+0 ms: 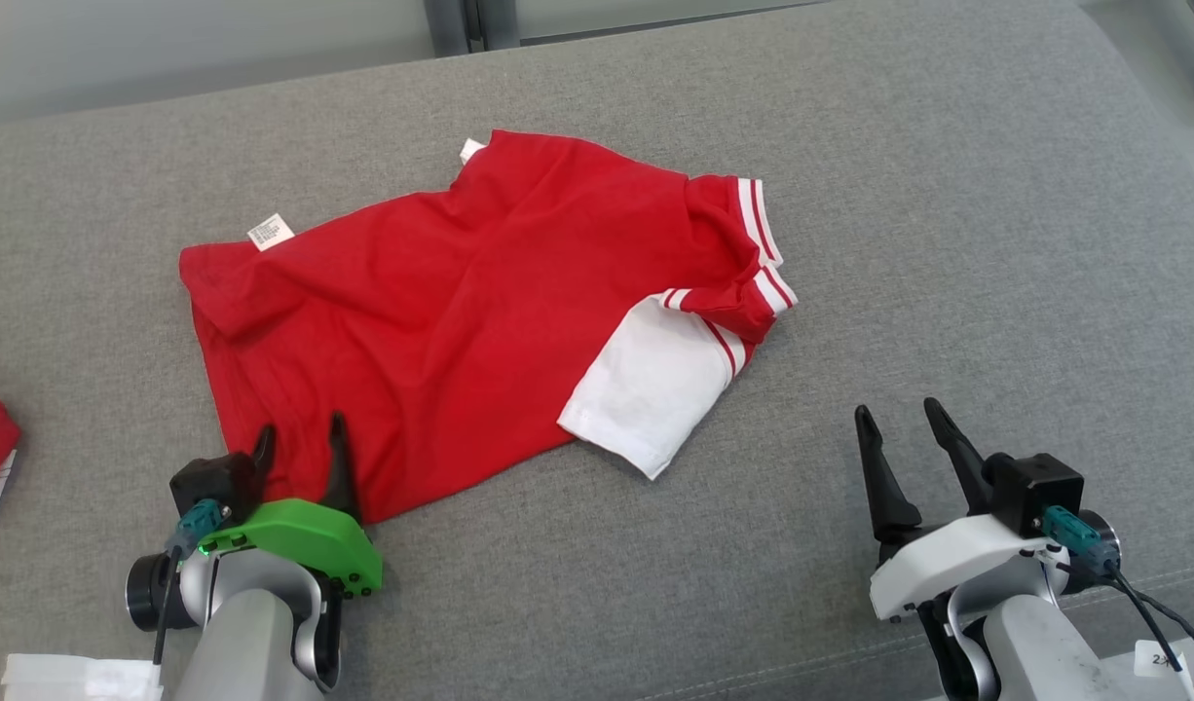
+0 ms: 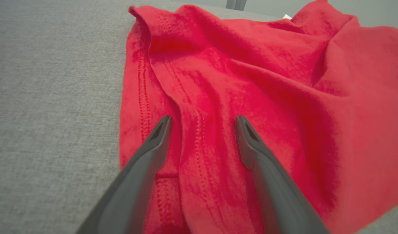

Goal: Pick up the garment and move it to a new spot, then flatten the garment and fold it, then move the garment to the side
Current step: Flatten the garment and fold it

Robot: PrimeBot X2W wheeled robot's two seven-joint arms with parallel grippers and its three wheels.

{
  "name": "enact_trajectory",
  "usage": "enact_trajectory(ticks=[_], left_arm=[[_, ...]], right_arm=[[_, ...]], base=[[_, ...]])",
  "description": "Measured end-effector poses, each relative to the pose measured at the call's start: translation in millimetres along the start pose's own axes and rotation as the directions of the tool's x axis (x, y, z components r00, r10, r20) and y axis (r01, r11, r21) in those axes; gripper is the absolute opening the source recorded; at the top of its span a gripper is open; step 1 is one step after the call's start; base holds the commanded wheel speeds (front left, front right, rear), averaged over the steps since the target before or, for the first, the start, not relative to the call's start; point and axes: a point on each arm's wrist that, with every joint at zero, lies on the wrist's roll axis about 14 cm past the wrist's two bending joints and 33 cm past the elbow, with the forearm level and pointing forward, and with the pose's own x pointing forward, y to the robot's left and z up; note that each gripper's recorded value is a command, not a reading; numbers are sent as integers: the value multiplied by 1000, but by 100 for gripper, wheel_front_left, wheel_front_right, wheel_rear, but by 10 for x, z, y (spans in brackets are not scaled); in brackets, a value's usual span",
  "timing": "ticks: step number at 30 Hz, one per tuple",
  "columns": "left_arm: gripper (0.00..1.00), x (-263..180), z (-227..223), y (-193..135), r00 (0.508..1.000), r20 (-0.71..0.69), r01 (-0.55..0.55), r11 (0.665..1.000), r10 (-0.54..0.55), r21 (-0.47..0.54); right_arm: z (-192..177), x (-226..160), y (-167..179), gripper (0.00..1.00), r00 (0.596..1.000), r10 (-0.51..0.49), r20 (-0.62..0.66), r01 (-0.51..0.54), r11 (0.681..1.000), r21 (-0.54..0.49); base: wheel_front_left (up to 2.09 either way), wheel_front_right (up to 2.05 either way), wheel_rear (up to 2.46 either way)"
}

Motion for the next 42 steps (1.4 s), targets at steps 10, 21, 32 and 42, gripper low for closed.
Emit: enact_trajectory(ticks=[10,21,32,42], left_arm=[[0,87,143,-11,999,40,13,1000,-14,12],[0,537,959,-12,972,221,42,987,-76,155],[0,1054,1053,272,982,189,-49,968,2,247],[100,979,932,196,982,190,-56,983,23,173]], right_arm=[[-32,47,3,100,1000,-1,-8,1,1000,5],[-85,170,-23,100,1000,-11,-19,11,1000,21],[-146,183,-261,100,996,-81,-36,82,996,25],[-137,136,-339,100,994,-105,-36,105,994,14]], base=[[0,0,0],[0,0,0],[0,0,0],[0,0,0]])
